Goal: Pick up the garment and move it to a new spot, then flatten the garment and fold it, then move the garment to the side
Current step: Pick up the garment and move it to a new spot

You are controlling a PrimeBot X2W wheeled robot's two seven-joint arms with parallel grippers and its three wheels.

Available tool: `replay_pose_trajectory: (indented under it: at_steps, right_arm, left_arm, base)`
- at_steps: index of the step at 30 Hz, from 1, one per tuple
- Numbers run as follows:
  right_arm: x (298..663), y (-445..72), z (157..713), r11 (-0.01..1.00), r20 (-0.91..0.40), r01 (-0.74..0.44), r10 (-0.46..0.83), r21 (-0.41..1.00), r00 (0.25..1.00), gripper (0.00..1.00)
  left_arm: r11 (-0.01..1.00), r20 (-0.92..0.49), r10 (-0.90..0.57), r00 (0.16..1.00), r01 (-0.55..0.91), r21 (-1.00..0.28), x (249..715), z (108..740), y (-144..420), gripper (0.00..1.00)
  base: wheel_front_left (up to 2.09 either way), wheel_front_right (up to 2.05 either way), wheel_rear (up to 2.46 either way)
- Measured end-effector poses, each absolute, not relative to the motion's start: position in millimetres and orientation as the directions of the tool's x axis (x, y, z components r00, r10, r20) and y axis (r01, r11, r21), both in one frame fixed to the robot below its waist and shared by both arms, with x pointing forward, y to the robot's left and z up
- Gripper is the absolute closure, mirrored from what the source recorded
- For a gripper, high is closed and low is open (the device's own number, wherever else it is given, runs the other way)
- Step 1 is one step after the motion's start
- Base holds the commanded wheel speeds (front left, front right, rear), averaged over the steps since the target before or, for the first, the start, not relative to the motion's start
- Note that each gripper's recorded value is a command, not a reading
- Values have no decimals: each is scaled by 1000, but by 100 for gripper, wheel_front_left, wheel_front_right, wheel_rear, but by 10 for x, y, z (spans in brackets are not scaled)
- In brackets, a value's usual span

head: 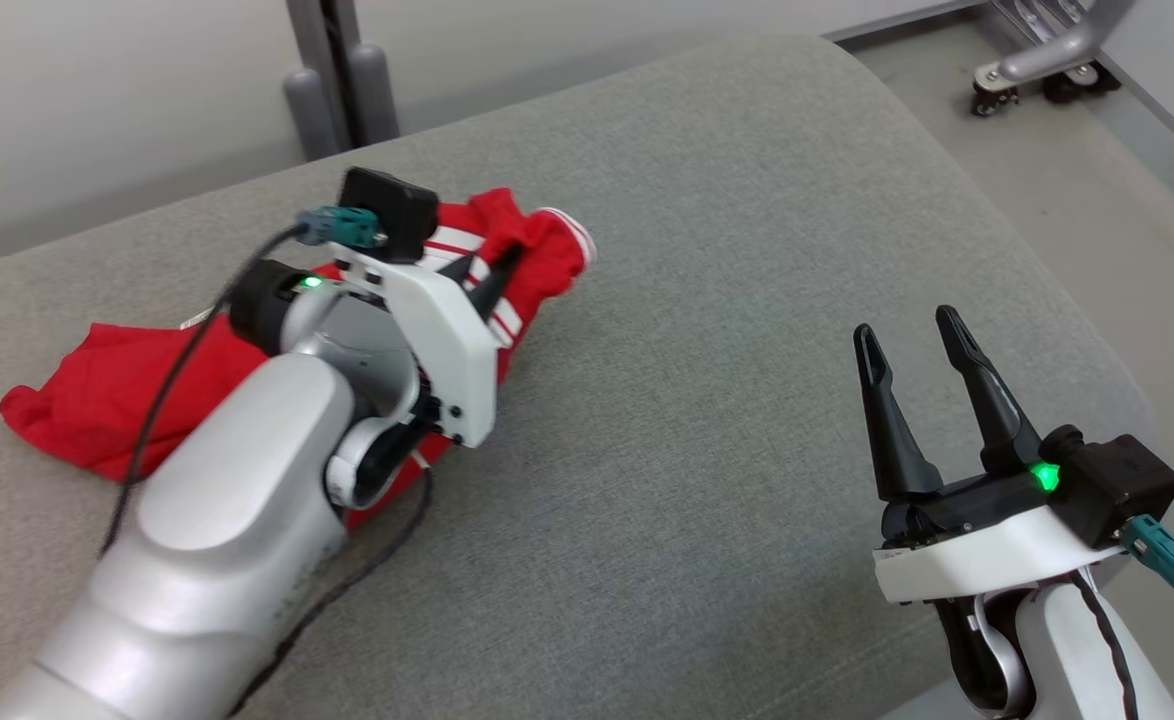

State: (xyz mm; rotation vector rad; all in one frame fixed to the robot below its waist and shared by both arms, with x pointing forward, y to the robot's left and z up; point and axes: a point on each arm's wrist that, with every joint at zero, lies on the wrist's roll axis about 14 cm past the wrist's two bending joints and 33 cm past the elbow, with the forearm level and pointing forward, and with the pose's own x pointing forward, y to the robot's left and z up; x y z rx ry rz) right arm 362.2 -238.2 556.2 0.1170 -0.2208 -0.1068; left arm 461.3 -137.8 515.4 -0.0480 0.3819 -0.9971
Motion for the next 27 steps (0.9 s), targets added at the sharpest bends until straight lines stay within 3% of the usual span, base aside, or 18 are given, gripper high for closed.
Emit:
replay_pose_trajectory:
  at_steps: [11,12,13,18,27]
  right_arm:
    - [3556,-2486,5498,983,188,132,-154,127,970,0]
    - [3559,-2481,5495,983,187,130,-152,127,971,0]
    - [3561,-2477,5497,983,187,128,-151,128,971,0]
    - [3596,-2451,5513,985,195,117,-139,123,971,0]
    - [3714,-2233,5573,992,219,43,-68,114,973,0]
  left_arm:
    - [407,-264,-902,343,879,-250,4227,4957,-2013,100]
    - [406,-265,-902,342,879,-250,4217,4936,-2019,39]
    - [404,-268,-902,338,880,-249,4204,4910,-2018,0]
    - [419,-249,-898,363,878,-232,4229,4923,-1949,0]
    - [524,-109,-851,513,835,-165,4513,5293,-1507,0]
  base:
    - [0,0,0]
    - [0,0,0]
    - [0,0,0]
    - [0,0,0]
    - [0,0,0]
